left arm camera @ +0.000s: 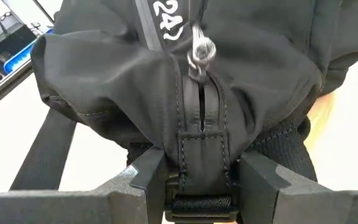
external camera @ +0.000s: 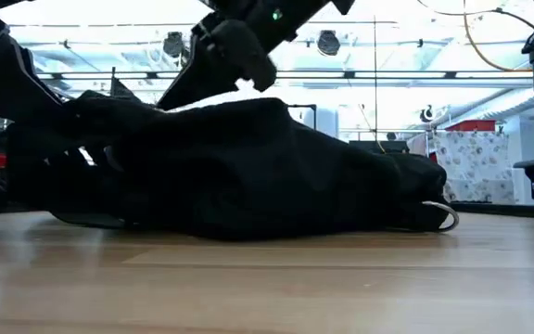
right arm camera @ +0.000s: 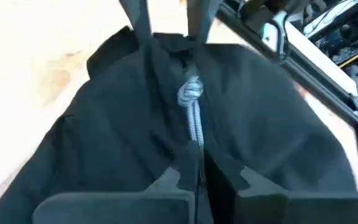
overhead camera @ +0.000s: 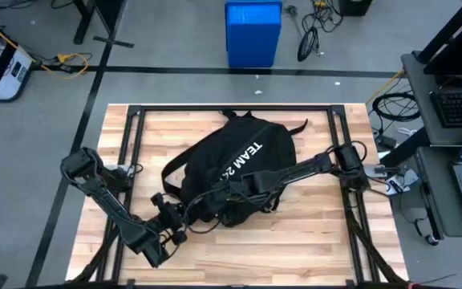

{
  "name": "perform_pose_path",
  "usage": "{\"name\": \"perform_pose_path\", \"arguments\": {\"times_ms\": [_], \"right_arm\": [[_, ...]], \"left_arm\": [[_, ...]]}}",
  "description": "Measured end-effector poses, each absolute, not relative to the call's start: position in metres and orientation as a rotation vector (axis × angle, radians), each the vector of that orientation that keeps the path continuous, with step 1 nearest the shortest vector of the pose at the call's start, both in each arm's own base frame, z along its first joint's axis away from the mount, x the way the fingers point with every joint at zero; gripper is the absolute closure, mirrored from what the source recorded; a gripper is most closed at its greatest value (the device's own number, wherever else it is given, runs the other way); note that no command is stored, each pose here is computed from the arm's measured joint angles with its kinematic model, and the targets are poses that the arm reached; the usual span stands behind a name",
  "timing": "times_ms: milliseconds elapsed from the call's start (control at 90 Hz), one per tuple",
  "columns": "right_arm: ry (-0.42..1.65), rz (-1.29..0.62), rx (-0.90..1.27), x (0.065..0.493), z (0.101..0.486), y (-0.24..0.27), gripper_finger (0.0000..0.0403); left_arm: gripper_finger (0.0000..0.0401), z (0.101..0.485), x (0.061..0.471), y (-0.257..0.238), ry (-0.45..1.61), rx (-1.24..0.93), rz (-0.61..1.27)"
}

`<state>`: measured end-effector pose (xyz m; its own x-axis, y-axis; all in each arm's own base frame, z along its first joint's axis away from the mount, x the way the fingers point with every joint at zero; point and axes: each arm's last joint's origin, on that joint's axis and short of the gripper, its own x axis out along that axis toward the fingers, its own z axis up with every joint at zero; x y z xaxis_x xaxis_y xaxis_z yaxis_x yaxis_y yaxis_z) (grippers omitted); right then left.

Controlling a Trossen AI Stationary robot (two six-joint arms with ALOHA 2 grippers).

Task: Unpack backpack
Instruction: Open the black backpack

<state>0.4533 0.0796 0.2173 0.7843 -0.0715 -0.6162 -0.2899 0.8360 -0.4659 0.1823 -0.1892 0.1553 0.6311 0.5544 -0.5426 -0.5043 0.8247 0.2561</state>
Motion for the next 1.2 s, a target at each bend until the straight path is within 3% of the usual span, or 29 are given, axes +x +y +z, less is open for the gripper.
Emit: {"name": "perform_pose_path", "arguments": {"times_ms": [433,878,1200], "right_arm": [[0.912,-0.051,-0.646,0.434,0.214,0.064,0.0403],[1.144,-0.172,-0.619,0.420,0.207,0.016,0.0403],[1.297,-0.237,-0.571,0.392,0.232,-0.030,0.0403]], "left_arm": [[0.0266,0.154,0.181,-0.190,0.692,0.066,0.598],[0.0266,0.152,0.175,-0.198,0.770,0.021,0.545],[0.0266,0.151,0.160,-0.217,0.784,-0.021,0.444]]}}
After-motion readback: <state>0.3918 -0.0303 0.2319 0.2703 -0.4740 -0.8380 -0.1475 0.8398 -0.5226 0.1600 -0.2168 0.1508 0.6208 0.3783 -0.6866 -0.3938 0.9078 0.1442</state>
